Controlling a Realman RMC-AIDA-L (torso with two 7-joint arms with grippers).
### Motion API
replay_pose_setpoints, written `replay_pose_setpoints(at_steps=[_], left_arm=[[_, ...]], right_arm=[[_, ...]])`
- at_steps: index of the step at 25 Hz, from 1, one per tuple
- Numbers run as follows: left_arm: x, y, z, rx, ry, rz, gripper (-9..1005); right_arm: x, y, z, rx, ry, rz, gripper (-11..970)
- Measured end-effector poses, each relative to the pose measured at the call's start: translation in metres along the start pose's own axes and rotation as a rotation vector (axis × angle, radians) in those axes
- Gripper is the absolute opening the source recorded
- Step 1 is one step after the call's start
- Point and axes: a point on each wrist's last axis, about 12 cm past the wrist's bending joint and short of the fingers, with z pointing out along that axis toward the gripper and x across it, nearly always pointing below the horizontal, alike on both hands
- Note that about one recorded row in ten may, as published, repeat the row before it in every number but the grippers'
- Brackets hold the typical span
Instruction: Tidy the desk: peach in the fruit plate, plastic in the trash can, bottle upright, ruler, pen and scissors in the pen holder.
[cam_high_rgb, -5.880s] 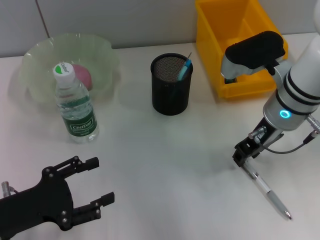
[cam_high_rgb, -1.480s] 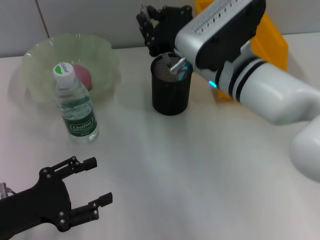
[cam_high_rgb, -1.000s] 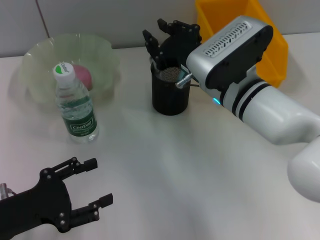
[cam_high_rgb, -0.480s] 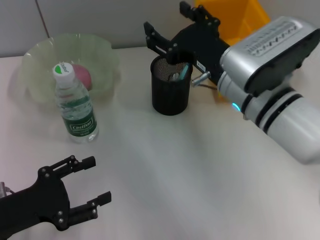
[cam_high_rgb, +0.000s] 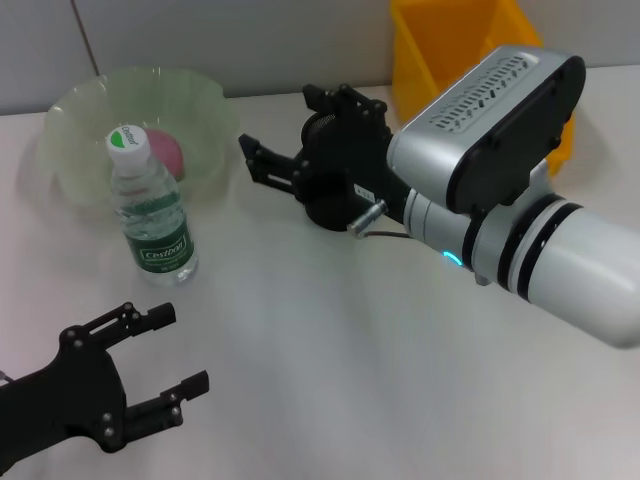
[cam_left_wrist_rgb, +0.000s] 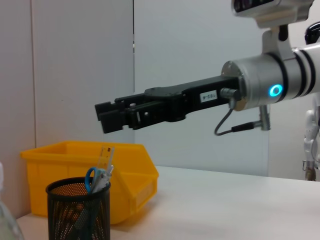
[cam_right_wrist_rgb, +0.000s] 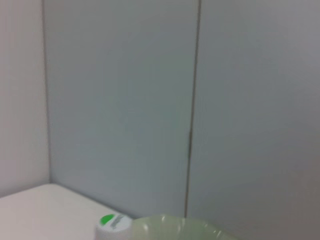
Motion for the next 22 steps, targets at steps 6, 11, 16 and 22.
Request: replay_pose_setpoints(at_steps=[6,11,16,22], left_arm=[[0.0,0.0,-0.003,-0.006,0.003,-0.001,784],[0.0,0.001,-0.007,-0.02,-0.001,0.0,784],[-0.001,0.002,-0.008,-0.025,-0.003,0.0,784],[-0.001,0.002,-0.009,-0.026,-0.007,-0.001,784]], right_arm=[[-0.002,0.015,-0.009,-0.066,0.076,-0.141,822],[-0.001,0.022,-0.024,-0.116,0.18,-0.237,821],[0.007,0.011,-0.041,-0.153,0.178,-0.27,820],[0.015,-0.011,-0.073,-0.353,-0.009,-0.144,820]])
